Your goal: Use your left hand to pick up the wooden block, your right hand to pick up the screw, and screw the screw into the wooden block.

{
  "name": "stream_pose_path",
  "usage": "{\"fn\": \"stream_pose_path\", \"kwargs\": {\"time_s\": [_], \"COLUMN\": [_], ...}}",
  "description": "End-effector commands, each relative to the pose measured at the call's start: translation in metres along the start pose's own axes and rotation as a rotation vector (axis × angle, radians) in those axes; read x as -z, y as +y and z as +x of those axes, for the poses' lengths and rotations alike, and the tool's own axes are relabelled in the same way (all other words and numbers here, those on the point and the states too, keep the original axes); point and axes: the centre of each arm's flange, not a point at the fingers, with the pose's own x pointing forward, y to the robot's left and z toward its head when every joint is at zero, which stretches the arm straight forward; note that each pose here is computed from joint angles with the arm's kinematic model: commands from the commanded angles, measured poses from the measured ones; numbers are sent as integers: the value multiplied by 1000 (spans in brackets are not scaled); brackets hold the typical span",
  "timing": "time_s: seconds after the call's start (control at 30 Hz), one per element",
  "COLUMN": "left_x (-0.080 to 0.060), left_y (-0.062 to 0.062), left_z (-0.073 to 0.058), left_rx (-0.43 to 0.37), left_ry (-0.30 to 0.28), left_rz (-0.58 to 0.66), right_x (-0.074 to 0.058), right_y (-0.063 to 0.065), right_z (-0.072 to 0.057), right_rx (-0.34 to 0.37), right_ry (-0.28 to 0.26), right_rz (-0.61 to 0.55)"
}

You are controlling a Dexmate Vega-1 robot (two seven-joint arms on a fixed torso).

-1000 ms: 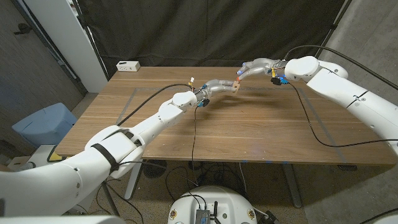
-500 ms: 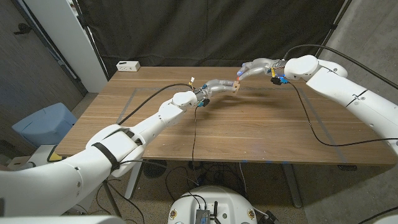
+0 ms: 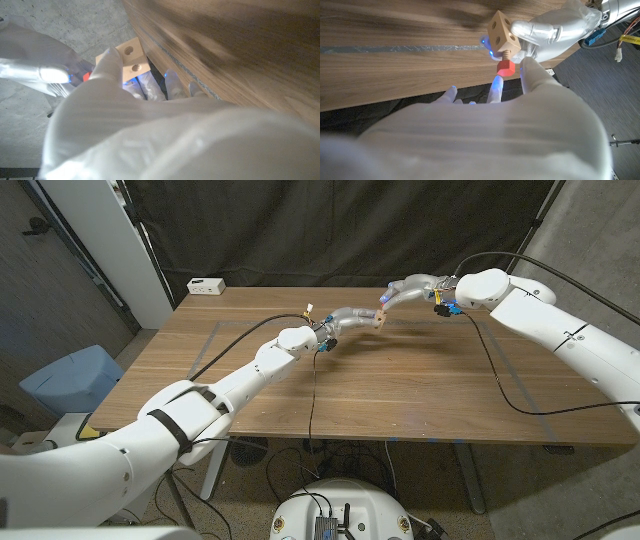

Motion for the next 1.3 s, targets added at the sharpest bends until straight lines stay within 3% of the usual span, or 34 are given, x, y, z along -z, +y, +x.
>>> {"fn": "stream_pose_path", "kwargs": {"time_s": [0.03, 1.3], "left_x": [0, 2], "left_y": [-1, 1], "left_z": [0, 4], "left_rx": [0, 4], "left_ry": [2, 3], "left_rz": [0, -3], "right_x": [0, 1], "right_y": [0, -1], "right_z": [0, 6], "right_rx": [7, 14], "right_ry": [4, 22], "right_rz": [-4, -9]}}
